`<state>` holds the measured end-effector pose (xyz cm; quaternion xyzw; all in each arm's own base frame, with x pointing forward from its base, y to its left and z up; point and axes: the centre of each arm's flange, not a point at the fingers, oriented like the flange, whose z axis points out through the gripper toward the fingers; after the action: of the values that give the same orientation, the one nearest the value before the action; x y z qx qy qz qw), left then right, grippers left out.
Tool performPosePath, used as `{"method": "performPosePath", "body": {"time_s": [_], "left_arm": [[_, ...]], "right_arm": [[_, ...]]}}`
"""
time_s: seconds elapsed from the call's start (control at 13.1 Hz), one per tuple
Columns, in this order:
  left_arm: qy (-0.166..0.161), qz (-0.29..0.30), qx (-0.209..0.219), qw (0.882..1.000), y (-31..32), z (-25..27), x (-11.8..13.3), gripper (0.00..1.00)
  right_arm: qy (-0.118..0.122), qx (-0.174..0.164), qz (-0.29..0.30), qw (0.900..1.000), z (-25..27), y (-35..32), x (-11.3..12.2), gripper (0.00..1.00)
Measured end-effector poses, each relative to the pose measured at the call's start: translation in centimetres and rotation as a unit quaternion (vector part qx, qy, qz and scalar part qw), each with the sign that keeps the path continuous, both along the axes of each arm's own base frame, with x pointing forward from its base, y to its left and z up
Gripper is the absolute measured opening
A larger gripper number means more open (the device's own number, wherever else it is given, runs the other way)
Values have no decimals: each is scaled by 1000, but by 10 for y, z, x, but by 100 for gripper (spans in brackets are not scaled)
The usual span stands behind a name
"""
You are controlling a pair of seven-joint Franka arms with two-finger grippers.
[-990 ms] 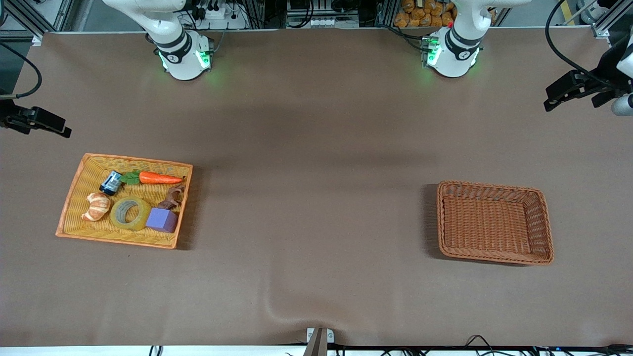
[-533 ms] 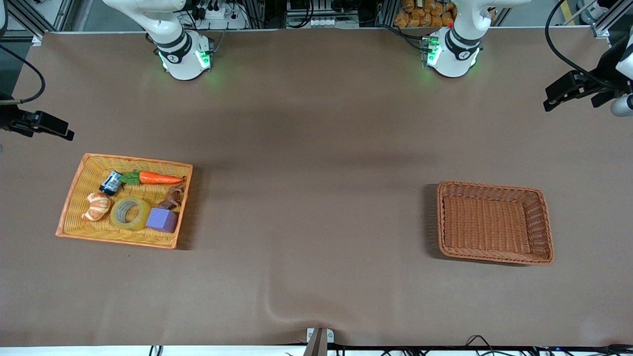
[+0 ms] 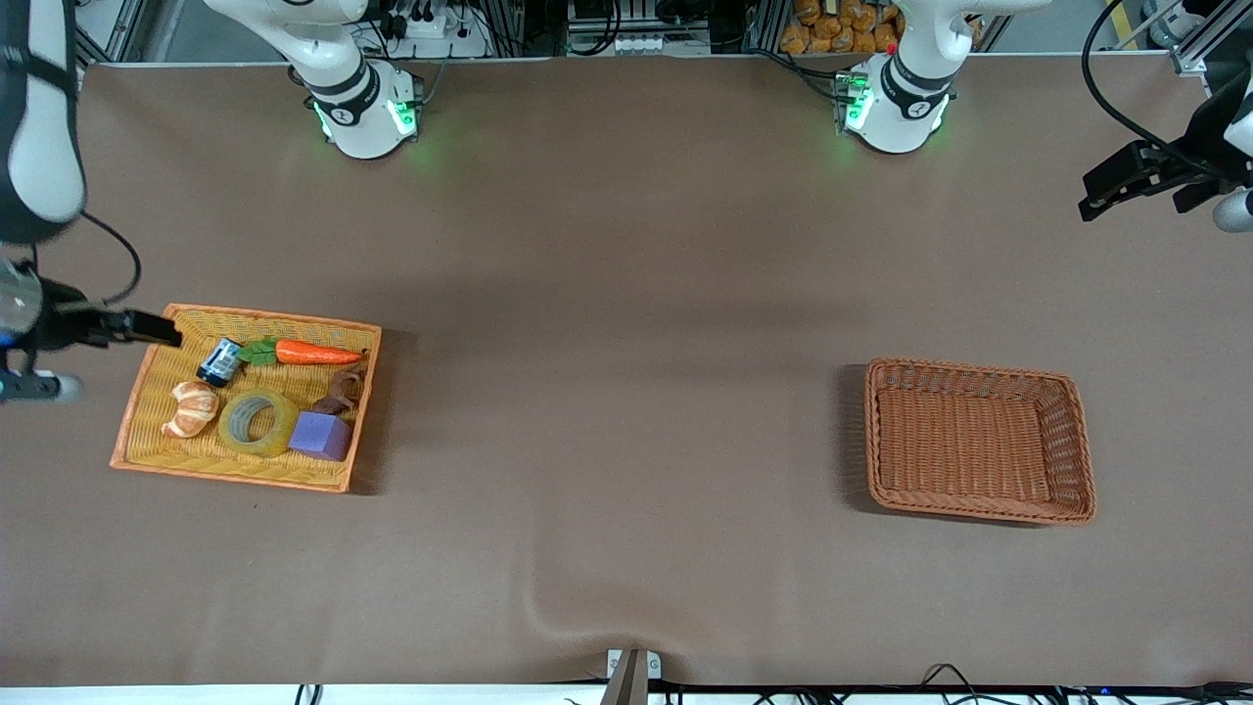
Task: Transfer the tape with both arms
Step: 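Reach the right gripper down to the tape roll in the tray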
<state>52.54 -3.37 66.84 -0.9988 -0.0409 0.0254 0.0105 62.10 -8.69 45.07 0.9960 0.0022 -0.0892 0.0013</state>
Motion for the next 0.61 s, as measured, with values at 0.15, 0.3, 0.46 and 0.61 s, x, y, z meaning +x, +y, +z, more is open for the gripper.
{"method": "performPosePath", "body": {"time_s": [0.15,0.3,0.46,0.61], "left_arm": [[1,-2,0,1000,-2,-1,0,100],[1,-2,0,1000,-2,-1,1,100],[-1,-1,0,1000,-1,1,0,100],[-2,-1,0,1000,-1,2,0,100]], "right_arm": [[14,-4,9,1000,-53,-14,20,100],[22,-4,20,1000,-112,-28,39,100],[44,3,33,998,-169,-39,45,100],[55,7,37,998,-203,-45,45,100]]}}
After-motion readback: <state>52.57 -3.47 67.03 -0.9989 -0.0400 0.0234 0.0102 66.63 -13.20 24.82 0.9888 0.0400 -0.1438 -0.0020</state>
